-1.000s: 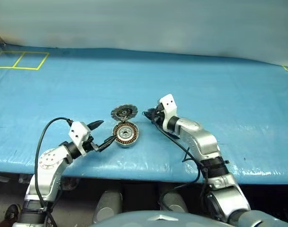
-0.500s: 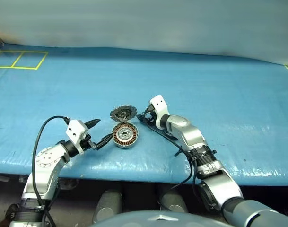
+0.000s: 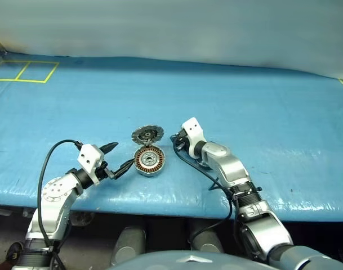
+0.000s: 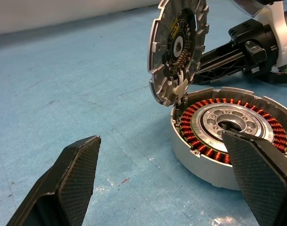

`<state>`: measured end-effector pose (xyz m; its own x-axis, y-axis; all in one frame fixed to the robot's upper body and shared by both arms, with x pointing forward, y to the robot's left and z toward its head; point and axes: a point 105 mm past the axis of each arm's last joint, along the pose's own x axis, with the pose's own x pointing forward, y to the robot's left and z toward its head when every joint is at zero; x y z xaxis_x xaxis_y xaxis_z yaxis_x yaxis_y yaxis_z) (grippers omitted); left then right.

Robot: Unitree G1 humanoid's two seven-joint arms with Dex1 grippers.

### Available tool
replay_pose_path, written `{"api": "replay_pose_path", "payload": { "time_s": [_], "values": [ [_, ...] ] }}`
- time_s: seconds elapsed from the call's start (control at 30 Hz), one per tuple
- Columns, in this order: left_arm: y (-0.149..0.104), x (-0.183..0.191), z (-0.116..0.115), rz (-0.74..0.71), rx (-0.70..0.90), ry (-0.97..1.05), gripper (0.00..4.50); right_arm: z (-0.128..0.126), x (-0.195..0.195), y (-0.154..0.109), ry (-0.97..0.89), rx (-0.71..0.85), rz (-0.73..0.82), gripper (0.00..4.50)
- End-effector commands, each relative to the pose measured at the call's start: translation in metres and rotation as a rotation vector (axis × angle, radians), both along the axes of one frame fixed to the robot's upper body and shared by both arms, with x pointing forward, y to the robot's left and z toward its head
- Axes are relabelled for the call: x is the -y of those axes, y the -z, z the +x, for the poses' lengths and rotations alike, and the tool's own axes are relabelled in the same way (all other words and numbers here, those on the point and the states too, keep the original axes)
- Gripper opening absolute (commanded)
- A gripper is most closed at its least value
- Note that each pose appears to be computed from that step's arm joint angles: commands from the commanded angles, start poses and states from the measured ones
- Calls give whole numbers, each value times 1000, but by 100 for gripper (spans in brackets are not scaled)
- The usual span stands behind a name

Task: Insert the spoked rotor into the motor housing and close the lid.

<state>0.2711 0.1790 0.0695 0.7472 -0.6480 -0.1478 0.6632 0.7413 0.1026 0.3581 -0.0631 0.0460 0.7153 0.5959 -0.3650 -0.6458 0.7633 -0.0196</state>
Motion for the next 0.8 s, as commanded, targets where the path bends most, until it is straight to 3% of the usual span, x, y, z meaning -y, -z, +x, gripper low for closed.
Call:
{"api": "replay_pose_path", "payload": {
  "time_s": [0.03,0.17,0.47,0.8],
  "values": [
    [-14,5,0,-14,56,31,450,-12,3,-14,-21,31,19,70],
    [-13,8,0,-24,50,56,450,-31,2,-39,-64,78,49,70],
    [-13,15,-1,-48,46,117,450,-78,-21,-54,-252,61,63,70],
    [-10,12,-8,-14,48,151,450,-79,-52,-52,-338,61,66,70]
  ]
}}
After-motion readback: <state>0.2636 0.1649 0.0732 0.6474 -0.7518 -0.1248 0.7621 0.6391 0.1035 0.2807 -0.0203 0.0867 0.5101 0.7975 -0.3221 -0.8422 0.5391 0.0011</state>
